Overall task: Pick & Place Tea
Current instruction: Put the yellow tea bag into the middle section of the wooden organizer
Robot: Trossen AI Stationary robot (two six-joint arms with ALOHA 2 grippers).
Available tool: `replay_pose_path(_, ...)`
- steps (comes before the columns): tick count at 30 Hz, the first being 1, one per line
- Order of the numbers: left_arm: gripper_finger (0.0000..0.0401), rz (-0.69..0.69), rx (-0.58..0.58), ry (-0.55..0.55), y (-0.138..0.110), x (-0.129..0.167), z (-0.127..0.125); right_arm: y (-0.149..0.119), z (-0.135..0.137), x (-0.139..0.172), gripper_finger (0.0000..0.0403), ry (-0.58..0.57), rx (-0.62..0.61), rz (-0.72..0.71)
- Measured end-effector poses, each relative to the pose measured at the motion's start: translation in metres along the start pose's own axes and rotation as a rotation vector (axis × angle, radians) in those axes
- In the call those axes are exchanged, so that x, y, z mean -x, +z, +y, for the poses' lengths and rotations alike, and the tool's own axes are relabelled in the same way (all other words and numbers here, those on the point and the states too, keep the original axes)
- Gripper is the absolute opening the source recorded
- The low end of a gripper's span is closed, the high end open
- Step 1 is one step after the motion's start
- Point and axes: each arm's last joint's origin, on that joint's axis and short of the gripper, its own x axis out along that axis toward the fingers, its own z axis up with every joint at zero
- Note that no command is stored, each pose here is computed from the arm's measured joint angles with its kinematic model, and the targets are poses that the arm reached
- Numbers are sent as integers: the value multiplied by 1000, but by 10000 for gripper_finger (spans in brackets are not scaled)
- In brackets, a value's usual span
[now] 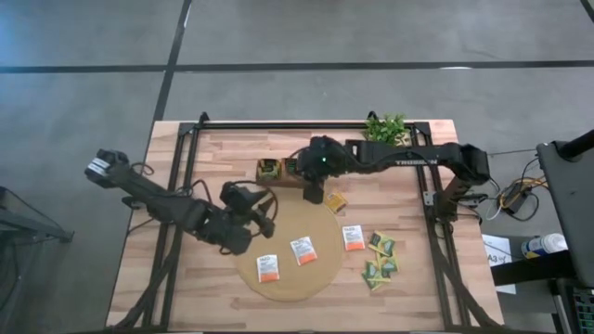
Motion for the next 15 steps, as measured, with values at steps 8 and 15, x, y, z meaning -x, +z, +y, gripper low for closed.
replay_pose_path(8,114,-25,49,132,13,21,44,-31,-24,-23,8,17,-24,-4)
replay_pose_path(15,98,10,36,166,25,19,92,-44,-36,-56,8,-1,-7,18)
